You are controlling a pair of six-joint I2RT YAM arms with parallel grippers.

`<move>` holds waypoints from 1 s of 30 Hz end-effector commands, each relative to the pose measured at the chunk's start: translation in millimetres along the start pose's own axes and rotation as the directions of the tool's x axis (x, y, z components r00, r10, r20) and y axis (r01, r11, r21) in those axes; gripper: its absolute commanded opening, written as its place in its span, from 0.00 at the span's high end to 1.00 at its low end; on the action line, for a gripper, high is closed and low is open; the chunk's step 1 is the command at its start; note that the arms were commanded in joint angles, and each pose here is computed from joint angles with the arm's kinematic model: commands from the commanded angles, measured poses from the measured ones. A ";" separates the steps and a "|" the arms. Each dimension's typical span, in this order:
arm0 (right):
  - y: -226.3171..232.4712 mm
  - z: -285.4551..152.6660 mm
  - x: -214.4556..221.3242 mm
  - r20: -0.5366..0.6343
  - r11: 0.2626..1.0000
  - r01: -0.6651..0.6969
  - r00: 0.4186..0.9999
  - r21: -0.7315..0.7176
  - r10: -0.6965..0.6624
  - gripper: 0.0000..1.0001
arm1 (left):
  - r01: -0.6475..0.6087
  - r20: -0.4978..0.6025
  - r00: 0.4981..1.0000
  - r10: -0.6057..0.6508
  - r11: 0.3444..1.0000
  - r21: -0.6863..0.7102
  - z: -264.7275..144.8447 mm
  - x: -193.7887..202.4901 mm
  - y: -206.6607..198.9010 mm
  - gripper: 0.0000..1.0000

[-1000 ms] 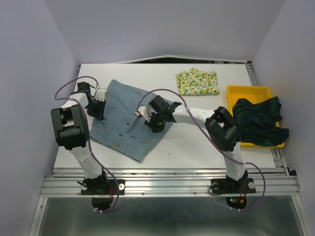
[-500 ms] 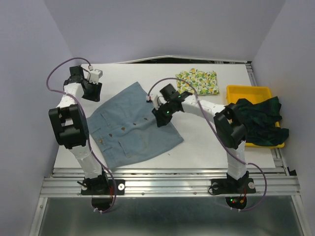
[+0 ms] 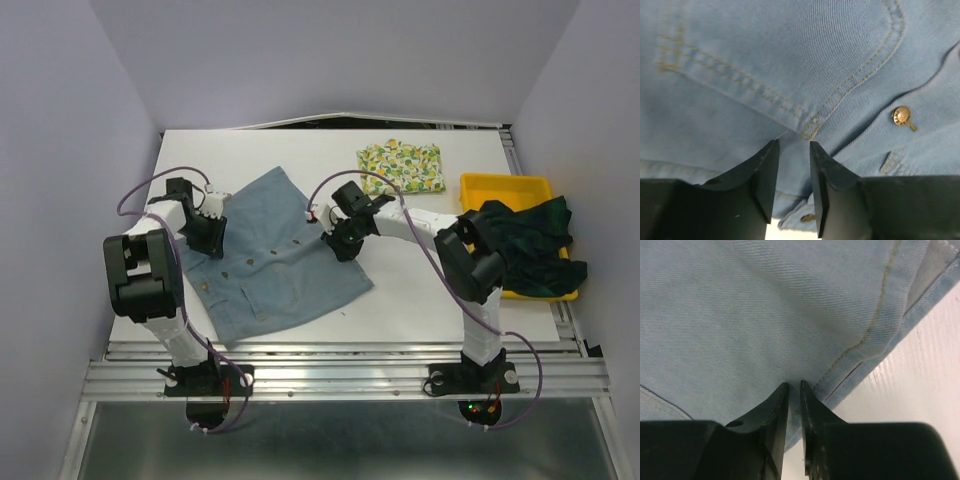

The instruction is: Fold and stack the skirts

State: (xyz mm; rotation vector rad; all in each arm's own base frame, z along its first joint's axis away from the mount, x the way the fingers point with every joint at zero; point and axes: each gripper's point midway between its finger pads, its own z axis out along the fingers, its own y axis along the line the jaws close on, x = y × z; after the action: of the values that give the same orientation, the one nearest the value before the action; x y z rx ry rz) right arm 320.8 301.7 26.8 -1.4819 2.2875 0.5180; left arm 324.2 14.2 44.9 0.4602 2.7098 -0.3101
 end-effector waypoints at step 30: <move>117.6 -27.5 -120.8 0.227 0.903 -0.099 0.951 -0.419 0.209 0.64 | -0.189 0.324 0.922 0.211 0.977 -0.097 -58.1 -183.0 -8.4 0.37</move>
State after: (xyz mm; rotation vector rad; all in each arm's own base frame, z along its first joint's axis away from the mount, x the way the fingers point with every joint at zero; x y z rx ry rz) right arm 172.6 446.3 49.4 -1.6057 2.2072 1.1629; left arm 495.9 -28.7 121.2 0.5284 2.4161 -0.2686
